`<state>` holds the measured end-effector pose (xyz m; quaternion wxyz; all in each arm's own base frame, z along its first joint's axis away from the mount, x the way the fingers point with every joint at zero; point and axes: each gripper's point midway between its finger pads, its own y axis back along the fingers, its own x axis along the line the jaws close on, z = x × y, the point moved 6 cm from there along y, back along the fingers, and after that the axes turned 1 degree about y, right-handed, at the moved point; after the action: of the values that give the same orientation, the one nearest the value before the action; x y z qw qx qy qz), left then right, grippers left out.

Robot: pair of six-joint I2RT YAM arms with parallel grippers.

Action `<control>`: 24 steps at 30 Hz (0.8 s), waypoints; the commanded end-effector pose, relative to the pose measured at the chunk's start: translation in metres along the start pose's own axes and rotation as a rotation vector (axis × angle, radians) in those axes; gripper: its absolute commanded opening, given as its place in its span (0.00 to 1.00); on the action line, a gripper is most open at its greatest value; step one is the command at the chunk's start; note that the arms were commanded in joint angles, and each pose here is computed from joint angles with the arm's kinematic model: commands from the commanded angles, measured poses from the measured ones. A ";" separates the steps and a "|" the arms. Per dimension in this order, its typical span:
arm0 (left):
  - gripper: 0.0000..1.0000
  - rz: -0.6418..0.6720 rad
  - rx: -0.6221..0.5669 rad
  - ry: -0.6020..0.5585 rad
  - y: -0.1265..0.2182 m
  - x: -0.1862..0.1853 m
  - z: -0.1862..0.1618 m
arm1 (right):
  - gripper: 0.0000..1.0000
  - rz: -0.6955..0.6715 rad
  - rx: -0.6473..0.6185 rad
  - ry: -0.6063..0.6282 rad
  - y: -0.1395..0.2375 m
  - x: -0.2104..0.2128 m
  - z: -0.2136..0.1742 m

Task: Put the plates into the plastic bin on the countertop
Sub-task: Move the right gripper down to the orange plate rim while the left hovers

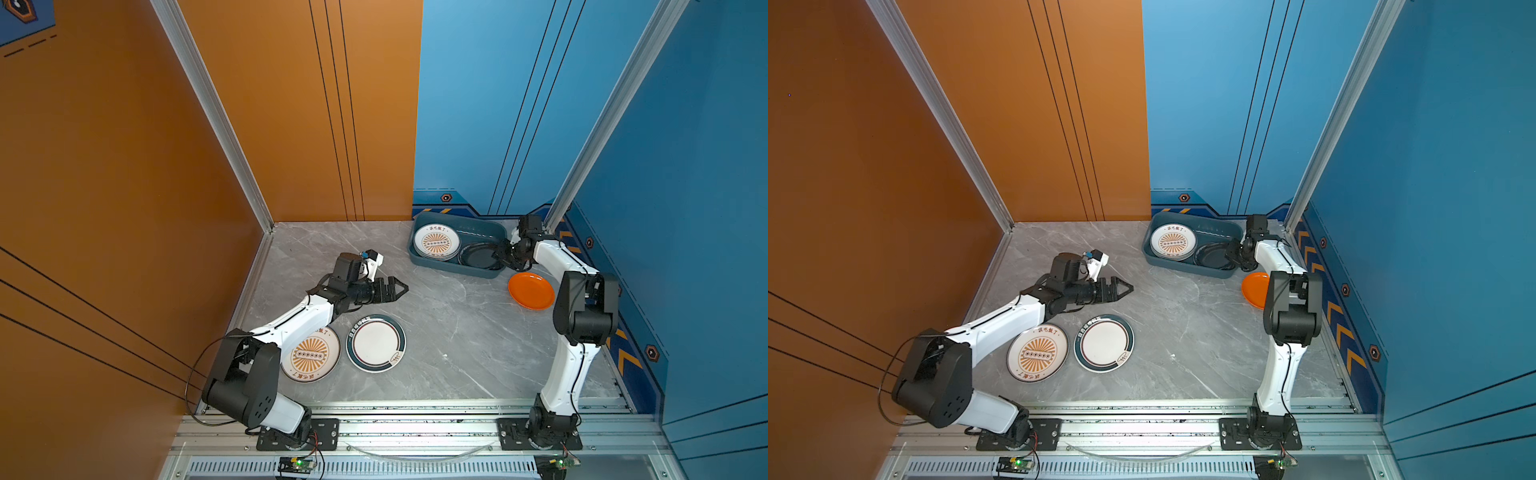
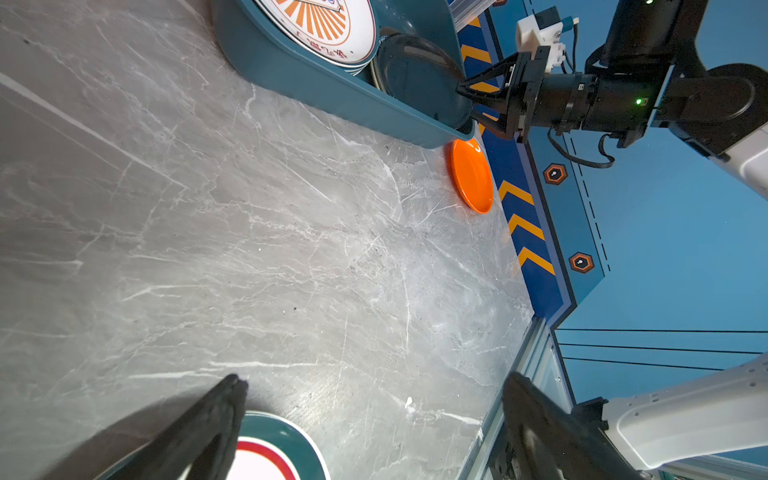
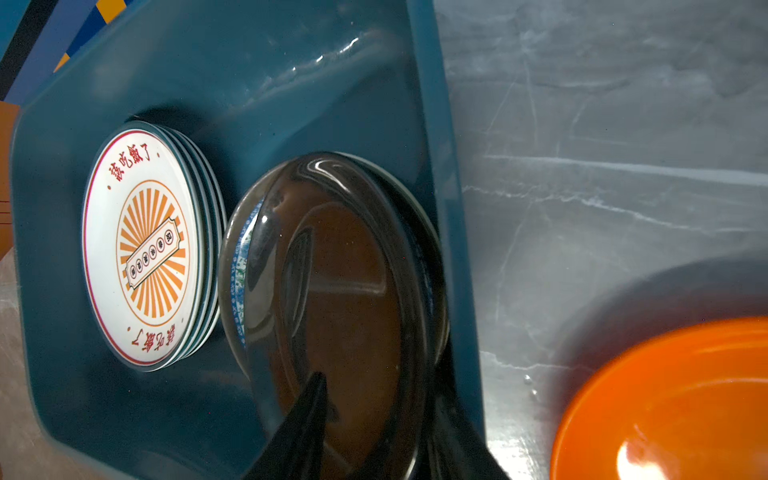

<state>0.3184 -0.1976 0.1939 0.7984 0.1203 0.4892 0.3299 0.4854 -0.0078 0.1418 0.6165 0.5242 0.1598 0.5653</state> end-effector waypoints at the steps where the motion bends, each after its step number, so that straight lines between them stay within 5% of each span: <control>1: 0.98 -0.006 0.006 -0.001 -0.001 -0.003 -0.001 | 0.43 -0.041 -0.018 0.019 0.023 -0.004 0.001; 14: 0.98 -0.043 0.016 -0.014 -0.007 -0.017 -0.011 | 0.44 -0.049 -0.069 0.026 0.054 -0.004 0.001; 24: 0.98 -0.122 0.076 -0.076 -0.047 -0.065 -0.031 | 0.45 -0.068 -0.129 0.020 0.090 -0.024 -0.030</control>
<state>0.2896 -0.2596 0.1963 0.8220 0.1348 0.4862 0.2641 0.4223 -0.0220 0.1869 0.6470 0.4928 0.1490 0.5625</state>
